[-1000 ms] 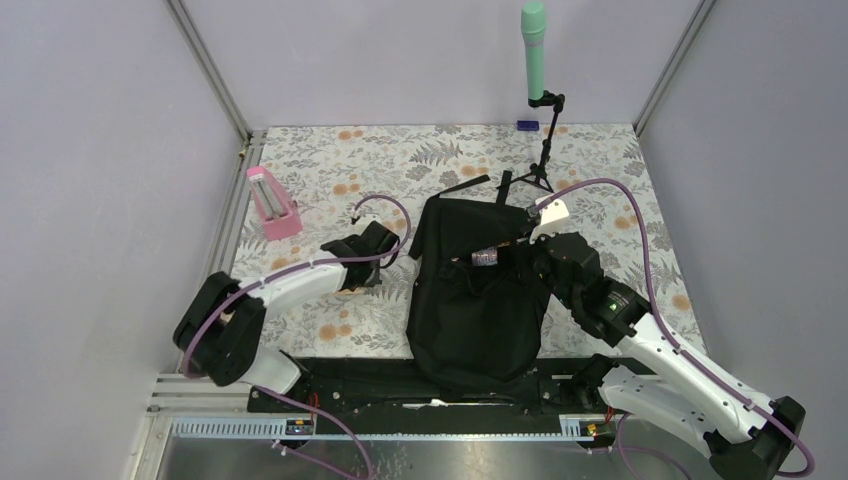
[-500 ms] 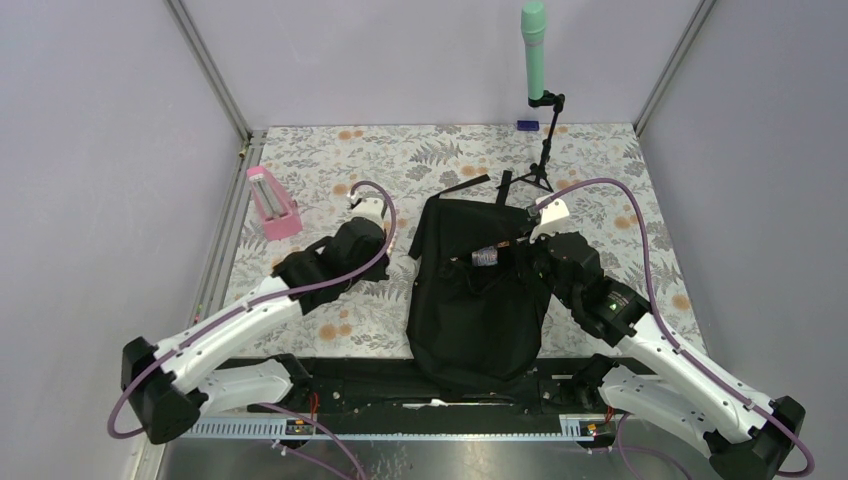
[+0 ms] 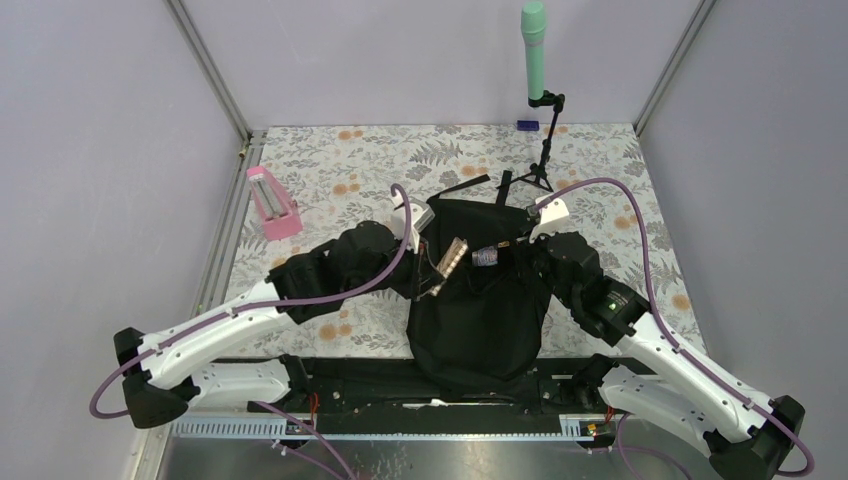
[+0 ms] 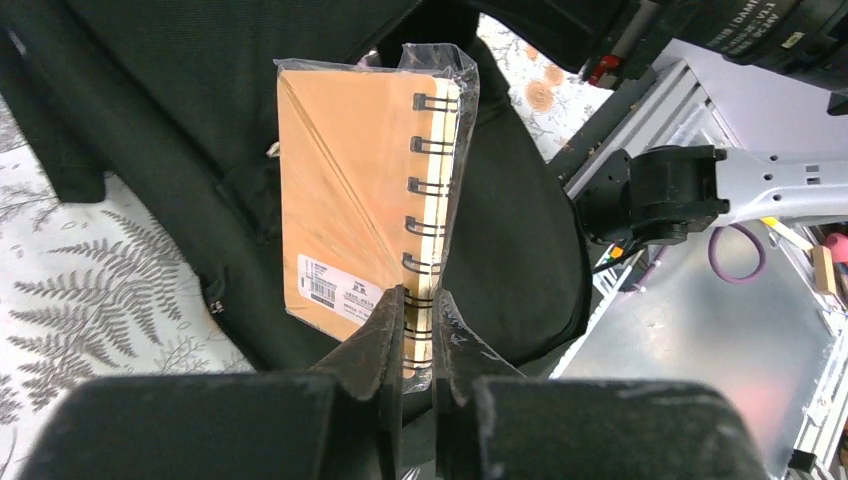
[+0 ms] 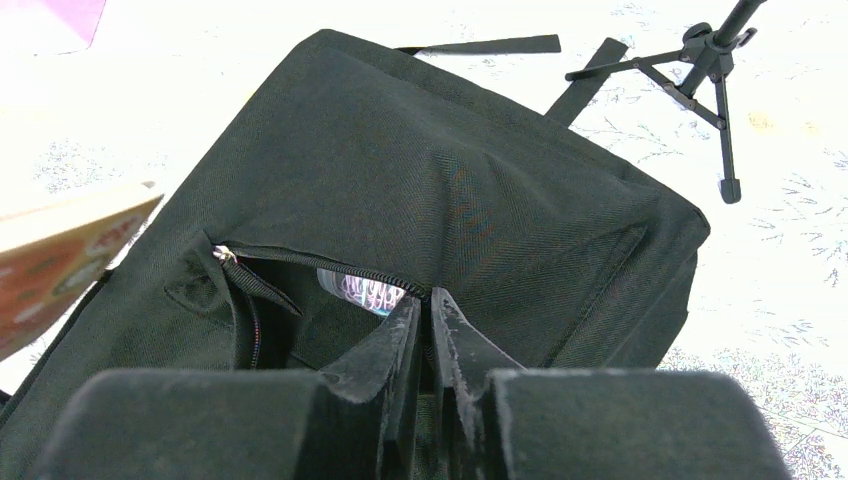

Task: Pack the student bag
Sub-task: Pick up the stationery from the center of the board.

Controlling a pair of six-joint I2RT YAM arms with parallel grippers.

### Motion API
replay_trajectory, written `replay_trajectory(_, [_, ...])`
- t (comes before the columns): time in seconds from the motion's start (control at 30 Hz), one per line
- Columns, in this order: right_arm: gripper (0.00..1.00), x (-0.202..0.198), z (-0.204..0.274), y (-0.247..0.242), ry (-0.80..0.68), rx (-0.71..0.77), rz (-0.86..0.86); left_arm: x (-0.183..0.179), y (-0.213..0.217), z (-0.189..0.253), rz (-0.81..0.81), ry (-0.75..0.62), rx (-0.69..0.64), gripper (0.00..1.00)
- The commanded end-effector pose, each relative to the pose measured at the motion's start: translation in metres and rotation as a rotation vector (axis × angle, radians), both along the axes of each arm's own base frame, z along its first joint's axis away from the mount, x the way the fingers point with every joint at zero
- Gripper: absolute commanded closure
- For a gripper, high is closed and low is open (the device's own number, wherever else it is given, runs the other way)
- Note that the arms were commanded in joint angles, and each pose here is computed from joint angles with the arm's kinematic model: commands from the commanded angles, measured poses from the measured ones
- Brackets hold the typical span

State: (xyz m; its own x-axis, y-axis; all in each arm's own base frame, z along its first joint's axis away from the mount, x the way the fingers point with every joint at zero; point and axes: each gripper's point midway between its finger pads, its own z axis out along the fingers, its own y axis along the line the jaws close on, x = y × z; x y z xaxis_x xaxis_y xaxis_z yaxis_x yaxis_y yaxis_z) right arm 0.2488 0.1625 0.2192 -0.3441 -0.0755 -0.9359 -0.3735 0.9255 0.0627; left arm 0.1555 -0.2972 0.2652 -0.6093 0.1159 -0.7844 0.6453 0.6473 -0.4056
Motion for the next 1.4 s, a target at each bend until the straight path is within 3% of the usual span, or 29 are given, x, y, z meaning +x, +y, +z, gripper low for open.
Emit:
replay_trajectory(0.0, [0.86,0.010,0.030,0.004,-0.091,0.057,-0.020,-0.006,-0.026,0.008,-0.047,-0.002,-0.070,1.00])
replay_trajectory(0.1, [0.86,0.010,0.029,0.005,-0.087,0.056,-0.017,-0.005,-0.029,-0.018,-0.041,0.023,0.001,1.00])
replay_trajectory(0.23, [0.86,0.010,0.029,0.005,-0.087,0.056,-0.018,-0.003,-0.029,-0.029,-0.029,0.024,-0.042,1.00])
replay_trajectory(0.33, [0.85,0.010,0.028,0.005,-0.086,0.057,-0.017,0.000,-0.021,-0.050,-0.027,0.108,-0.051,1.00])
replay_trajectory(0.43, [0.86,0.009,0.030,0.005,-0.088,0.060,-0.016,0.010,-0.006,-0.072,0.046,0.151,-0.009,1.00])
replay_trajectory(0.63, [0.85,0.009,0.029,0.005,-0.085,0.061,-0.017,0.029,0.019,-0.084,0.183,0.106,0.083,0.98])
replay_trajectory(1.03, [0.85,0.010,0.027,0.005,-0.082,0.055,-0.016,0.030,0.005,-0.095,0.139,0.110,0.061,0.64])
replay_trajectory(1.37, [0.85,0.010,0.025,0.006,-0.078,0.052,-0.017,0.028,0.000,-0.087,0.101,0.078,0.014,0.54])
